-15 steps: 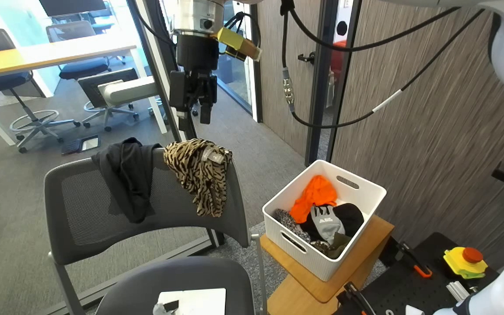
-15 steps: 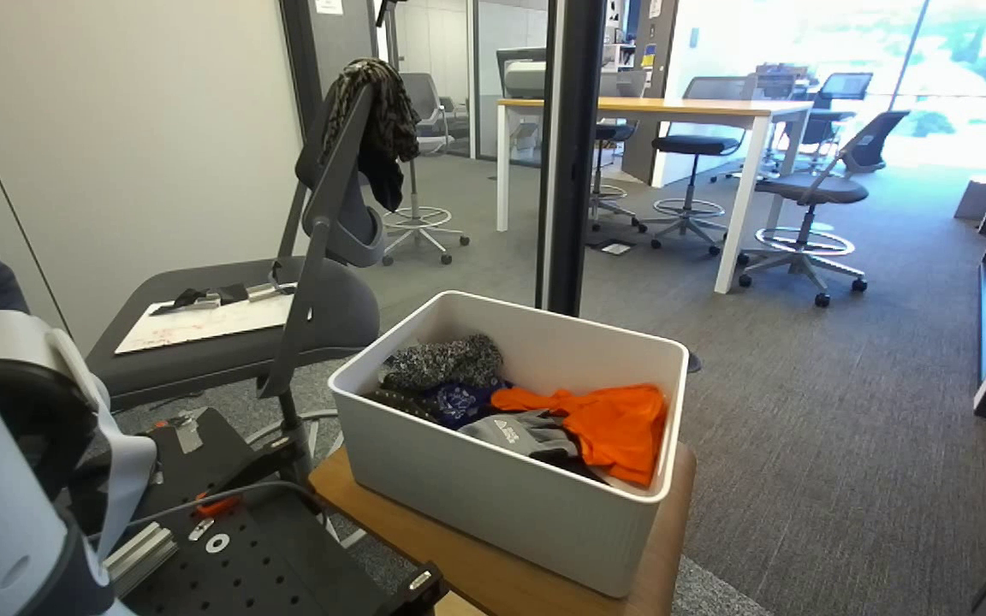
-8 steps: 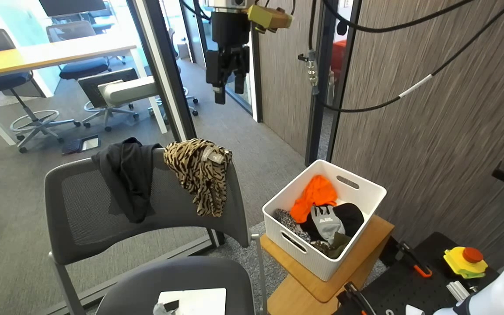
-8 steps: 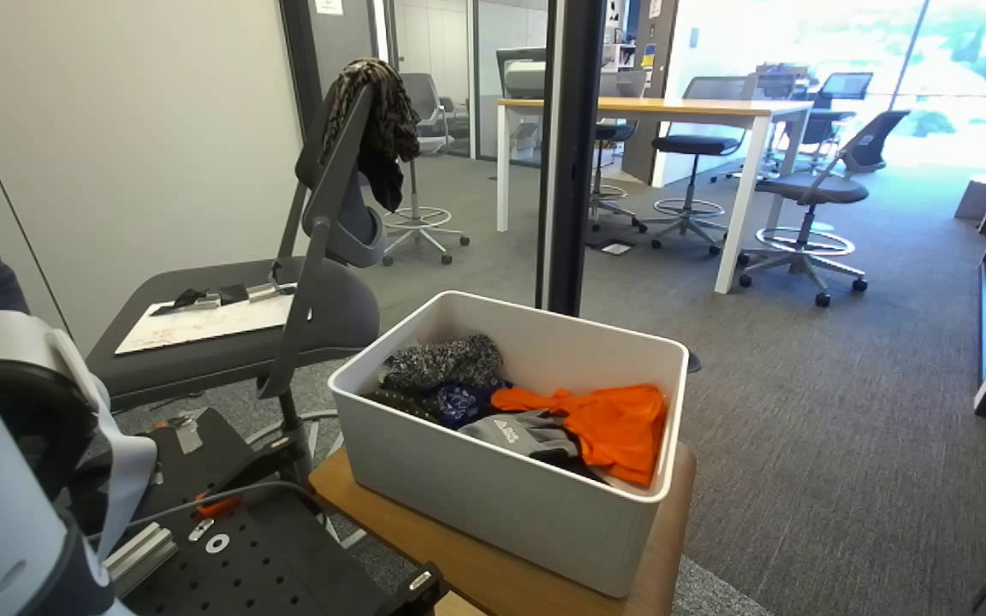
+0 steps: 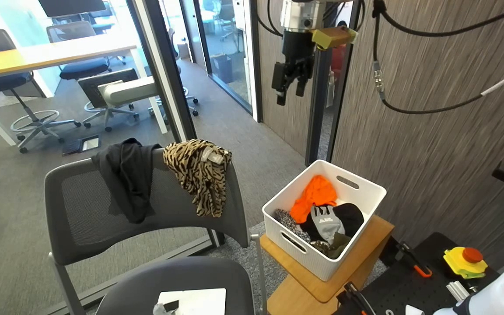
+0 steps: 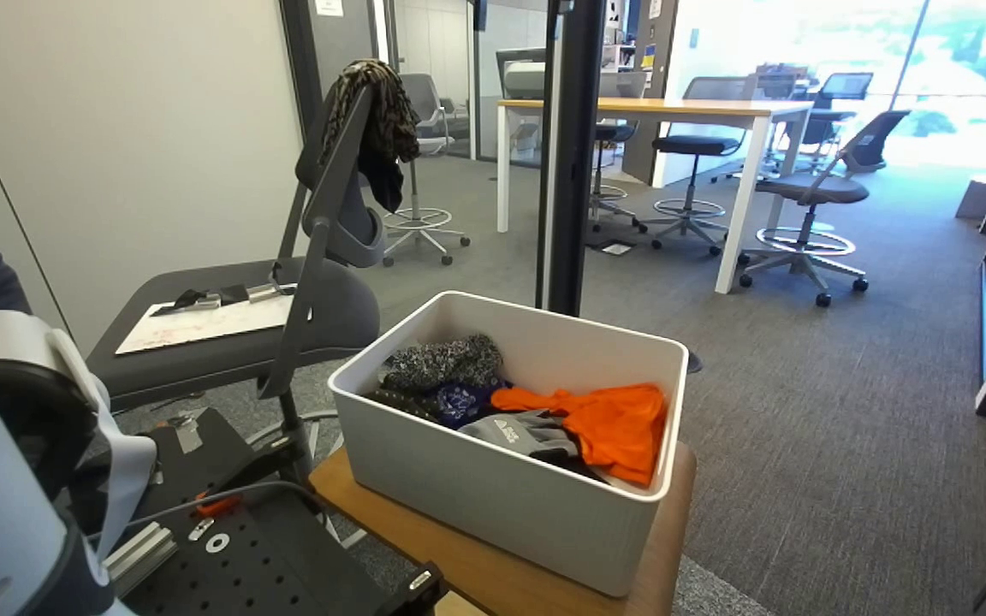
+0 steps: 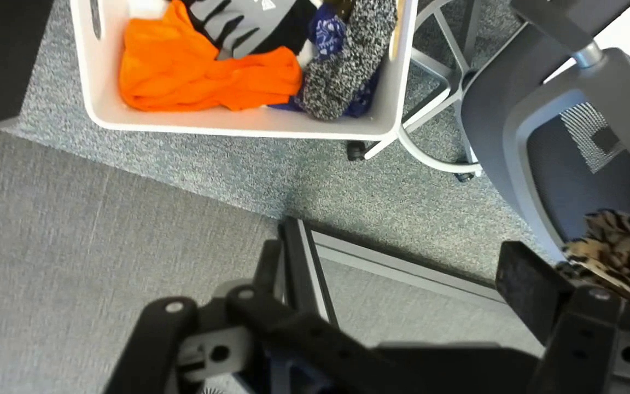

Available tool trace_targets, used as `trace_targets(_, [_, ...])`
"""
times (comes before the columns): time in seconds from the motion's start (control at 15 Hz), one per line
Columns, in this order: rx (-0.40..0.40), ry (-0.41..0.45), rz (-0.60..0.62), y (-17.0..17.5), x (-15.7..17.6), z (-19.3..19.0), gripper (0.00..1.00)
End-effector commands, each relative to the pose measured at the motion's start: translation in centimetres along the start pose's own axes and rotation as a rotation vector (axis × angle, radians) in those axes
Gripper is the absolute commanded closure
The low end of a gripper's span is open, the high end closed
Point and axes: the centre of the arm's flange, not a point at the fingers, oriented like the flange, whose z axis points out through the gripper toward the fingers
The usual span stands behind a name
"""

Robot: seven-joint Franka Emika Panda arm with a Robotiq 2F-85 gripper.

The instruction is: Pick a cloth in the basket and put it on the back rest of the chair

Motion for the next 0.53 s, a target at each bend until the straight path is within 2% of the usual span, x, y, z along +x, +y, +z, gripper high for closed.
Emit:
trace_targets(0.0, [0.049,0.000,0.053,3.5,-7.7,4.2,0.00])
trace_targets(0.13, [0.084,-0.032,0.081,5.2,-11.1,5.7,0.00])
trace_targets(0.47, [0.121,-0.048,0.197,6.0,-20.1,8.4,0.00])
